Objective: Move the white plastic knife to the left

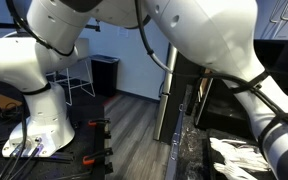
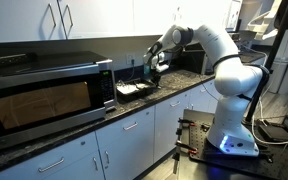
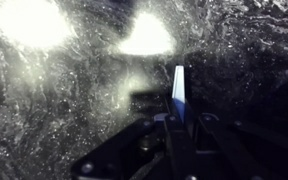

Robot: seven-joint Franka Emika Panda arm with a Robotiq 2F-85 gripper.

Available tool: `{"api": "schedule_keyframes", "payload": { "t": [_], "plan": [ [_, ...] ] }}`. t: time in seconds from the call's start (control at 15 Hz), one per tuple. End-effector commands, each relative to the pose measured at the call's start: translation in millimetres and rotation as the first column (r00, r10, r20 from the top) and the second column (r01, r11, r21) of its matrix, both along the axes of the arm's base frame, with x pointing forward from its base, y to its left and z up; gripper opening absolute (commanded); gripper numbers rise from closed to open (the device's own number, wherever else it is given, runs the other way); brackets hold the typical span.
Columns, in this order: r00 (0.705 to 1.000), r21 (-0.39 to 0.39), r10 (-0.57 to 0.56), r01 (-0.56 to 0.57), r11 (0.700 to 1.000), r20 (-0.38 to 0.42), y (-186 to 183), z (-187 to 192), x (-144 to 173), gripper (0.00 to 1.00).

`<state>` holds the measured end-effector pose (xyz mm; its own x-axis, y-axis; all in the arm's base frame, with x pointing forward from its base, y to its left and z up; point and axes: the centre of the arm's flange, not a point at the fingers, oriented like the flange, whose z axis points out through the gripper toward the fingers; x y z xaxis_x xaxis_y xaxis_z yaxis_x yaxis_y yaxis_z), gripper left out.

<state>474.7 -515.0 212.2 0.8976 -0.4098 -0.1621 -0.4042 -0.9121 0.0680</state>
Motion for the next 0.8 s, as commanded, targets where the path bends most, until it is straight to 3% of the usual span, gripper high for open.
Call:
{"api": "schedule_keyframes", "payload": {
  "t": [0.0,0.4,0.73],
  "plan": [
    [1.0,0.032,-0.001,0.0,0.999,0.028,3,13,2,0.03],
    [0.997,0.087,-0.034,0.028,0.996,0.068,9,14,9,0.03],
    [0.996,0.135,-0.066,0.058,0.989,0.056,18,14,15,0.03]
  ]
}}
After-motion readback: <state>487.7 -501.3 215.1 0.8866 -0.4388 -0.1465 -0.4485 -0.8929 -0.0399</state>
